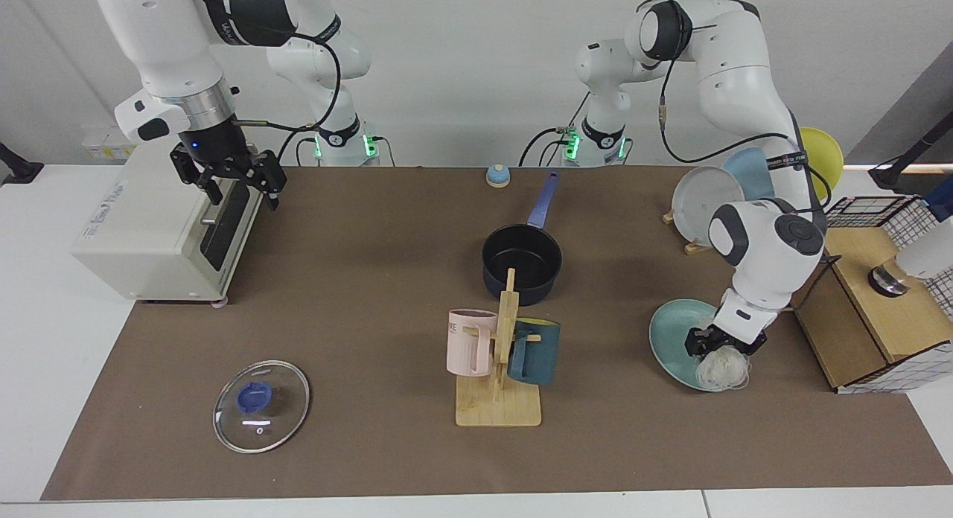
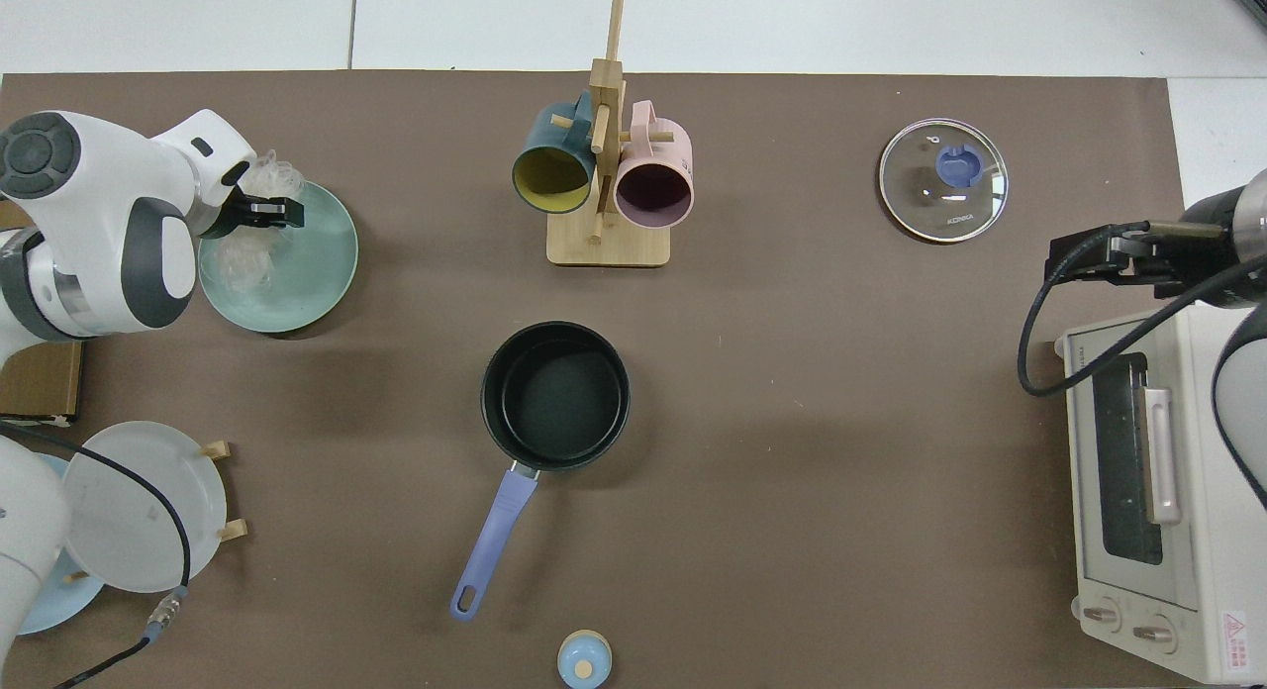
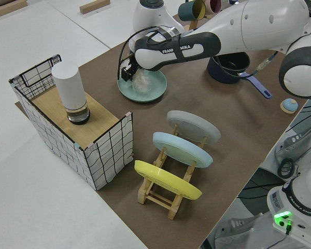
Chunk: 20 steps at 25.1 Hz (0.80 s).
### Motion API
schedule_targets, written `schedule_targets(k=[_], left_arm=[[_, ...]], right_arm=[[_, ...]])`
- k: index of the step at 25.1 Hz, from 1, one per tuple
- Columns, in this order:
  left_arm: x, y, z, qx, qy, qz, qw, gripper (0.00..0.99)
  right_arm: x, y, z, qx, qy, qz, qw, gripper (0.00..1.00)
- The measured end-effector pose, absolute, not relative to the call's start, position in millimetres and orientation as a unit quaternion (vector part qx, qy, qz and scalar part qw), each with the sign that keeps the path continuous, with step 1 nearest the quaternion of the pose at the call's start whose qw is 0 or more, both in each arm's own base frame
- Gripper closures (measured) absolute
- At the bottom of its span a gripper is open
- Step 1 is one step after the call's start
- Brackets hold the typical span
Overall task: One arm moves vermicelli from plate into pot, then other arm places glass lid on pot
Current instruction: 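Grasp the white vermicelli with the left gripper and lift it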
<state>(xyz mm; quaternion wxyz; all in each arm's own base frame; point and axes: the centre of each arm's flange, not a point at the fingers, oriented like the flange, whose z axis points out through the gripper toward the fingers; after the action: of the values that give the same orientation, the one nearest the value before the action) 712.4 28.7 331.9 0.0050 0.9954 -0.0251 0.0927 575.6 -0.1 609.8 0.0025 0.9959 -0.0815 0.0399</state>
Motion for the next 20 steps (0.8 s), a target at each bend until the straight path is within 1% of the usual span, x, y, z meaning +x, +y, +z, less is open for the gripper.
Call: schedule_targets(k=[5, 9, 13, 15, 17, 20], left_arm=[[704.3, 24.4, 384.7, 0.996, -0.030, 0.083, 0.004, 0.595], [687.2, 17.5, 434.0, 0.997, -0.036, 0.069, 0.003, 0.604], [668.1, 0.0, 470.2, 0.998, -0.045, 0.048, 0.006, 0.604], [657.4, -19.8, 486.6, 0.998, -0.043, 0.039, 0.008, 0.608], [649.1, -39.0, 492.8, 0.999, -0.039, 0.028, 0.008, 0.608], [636.5, -80.1, 494.8, 0.999, -0.026, 0.017, 0.008, 0.612]], right_arm=[[582.4, 1.5, 609.8, 0.996, -0.080, 0.042, 0.002, 0.00], [586.1, -0.2, 609.2, 0.996, -0.081, 0.042, 0.003, 0.00], [594.8, -3.2, 609.3, 0.996, -0.080, 0.046, 0.015, 0.00], [609.7, -4.3, 609.1, 0.996, -0.074, 0.048, 0.025, 0.00], [627.1, -5.0, 606.2, 0.996, -0.068, 0.051, 0.028, 0.00], [660.2, -6.4, 585.2, 0.997, -0.060, 0.048, 0.029, 0.00]])
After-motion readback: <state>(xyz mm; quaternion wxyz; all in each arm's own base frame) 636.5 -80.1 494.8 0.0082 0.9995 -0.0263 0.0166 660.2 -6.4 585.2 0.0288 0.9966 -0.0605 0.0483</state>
